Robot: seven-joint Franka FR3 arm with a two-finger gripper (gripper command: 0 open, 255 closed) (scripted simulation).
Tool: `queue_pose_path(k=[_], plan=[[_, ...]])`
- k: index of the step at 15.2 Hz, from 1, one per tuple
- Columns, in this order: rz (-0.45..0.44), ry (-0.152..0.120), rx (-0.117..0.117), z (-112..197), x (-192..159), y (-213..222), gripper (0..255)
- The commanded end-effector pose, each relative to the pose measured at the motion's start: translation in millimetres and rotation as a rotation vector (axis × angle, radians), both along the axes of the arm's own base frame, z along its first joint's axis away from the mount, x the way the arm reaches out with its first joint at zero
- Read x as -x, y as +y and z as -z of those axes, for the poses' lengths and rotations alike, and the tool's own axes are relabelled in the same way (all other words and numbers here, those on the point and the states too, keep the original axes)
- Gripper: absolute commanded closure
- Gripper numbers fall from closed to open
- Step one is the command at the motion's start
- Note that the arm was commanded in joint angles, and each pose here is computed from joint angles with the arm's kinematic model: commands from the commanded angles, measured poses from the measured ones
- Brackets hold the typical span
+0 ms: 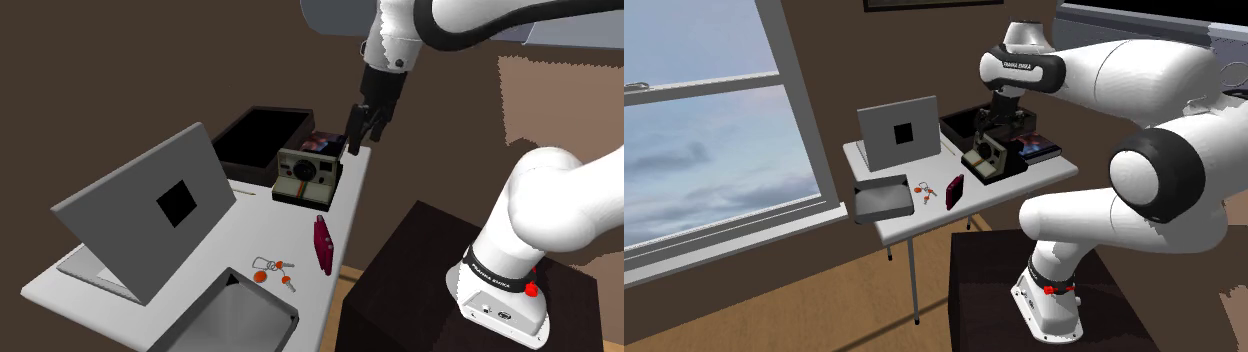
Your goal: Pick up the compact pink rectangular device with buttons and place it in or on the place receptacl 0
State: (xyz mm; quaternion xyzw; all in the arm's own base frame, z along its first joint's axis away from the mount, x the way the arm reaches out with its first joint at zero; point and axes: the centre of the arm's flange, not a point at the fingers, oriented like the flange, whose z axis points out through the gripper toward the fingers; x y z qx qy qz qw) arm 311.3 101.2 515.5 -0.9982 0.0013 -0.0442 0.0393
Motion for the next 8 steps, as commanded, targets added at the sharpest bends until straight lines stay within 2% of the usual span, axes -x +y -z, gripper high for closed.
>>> queue_pose_path(k=[1, 8], plan=[[0.010, 0.010, 0.004, 20.0, 2.7, 16.7, 0], [0.039, 0.048, 0.019, 87.5, 9.4, 80.6, 0]])
